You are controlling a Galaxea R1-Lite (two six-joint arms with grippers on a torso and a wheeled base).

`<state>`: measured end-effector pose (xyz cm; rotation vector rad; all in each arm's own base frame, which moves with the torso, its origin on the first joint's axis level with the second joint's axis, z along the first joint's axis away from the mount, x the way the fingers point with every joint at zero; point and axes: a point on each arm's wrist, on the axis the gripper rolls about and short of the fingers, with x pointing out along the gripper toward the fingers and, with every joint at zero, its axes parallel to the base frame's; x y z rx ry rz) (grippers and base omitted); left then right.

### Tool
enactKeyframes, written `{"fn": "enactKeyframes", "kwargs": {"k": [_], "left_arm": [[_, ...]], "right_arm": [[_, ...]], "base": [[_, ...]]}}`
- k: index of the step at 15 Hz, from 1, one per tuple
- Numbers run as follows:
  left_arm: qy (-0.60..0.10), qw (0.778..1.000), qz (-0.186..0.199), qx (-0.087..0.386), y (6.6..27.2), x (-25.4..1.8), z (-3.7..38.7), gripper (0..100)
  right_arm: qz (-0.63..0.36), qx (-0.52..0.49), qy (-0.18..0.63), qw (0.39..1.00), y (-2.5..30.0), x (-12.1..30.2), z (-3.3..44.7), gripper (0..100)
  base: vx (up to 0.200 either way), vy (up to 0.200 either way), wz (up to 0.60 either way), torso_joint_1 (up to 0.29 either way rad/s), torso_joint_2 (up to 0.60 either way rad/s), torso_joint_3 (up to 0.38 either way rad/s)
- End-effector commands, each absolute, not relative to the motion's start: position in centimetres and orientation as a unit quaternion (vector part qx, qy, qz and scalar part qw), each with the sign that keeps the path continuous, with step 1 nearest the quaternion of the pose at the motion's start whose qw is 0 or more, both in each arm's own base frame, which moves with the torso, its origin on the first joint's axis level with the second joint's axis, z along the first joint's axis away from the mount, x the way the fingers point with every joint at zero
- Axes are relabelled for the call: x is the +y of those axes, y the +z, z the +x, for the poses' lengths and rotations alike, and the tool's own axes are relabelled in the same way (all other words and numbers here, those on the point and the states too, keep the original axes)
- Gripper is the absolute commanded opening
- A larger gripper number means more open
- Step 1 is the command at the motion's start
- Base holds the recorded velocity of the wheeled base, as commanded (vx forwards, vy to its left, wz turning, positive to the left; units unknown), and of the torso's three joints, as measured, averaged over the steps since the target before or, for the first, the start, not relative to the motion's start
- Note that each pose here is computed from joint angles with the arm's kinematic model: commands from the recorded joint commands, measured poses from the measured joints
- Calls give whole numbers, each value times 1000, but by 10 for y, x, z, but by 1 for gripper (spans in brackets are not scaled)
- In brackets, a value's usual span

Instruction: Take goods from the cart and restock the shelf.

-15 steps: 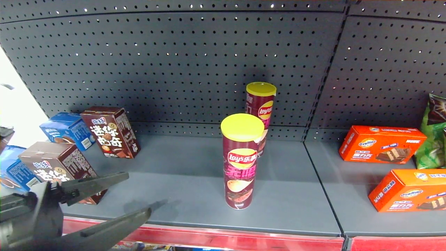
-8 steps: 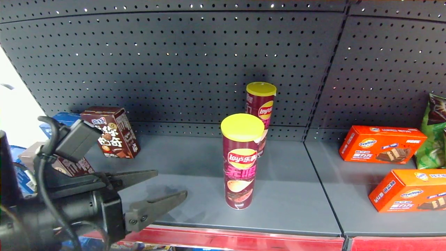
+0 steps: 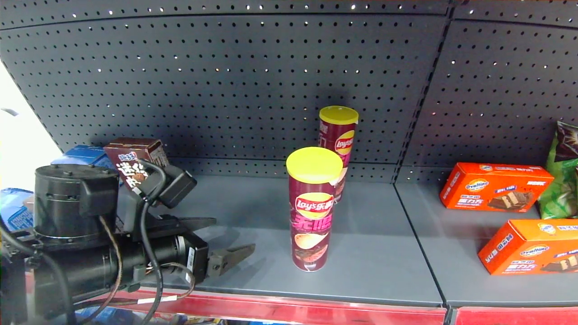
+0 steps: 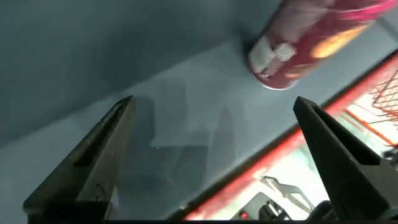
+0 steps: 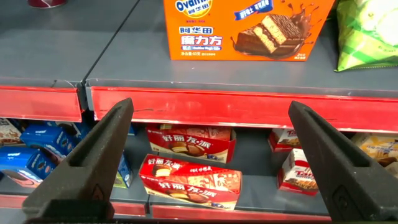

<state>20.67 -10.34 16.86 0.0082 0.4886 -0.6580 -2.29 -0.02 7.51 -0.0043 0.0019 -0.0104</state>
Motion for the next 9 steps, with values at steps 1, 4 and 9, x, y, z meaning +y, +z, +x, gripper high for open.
{"fn": "enactKeyframes", "kwargs": {"k": [1, 4, 9], "left_arm": [[-321, 913, 7, 251, 159, -112, 221, 100], [-310, 920, 9, 240, 156, -120, 239, 100], [-318, 920, 9, 228, 157, -133, 256, 100]], "right_arm": [[-2, 2, -5, 1000, 75, 0, -23, 100], [-2, 2, -5, 1000, 75, 0, -23, 100], [-2, 2, -5, 1000, 75, 0, -23, 100]], "base": [[0, 0, 0, 0, 0, 0], [0, 0, 0, 0, 0, 0], [0, 0, 0, 0, 0, 0]]}}
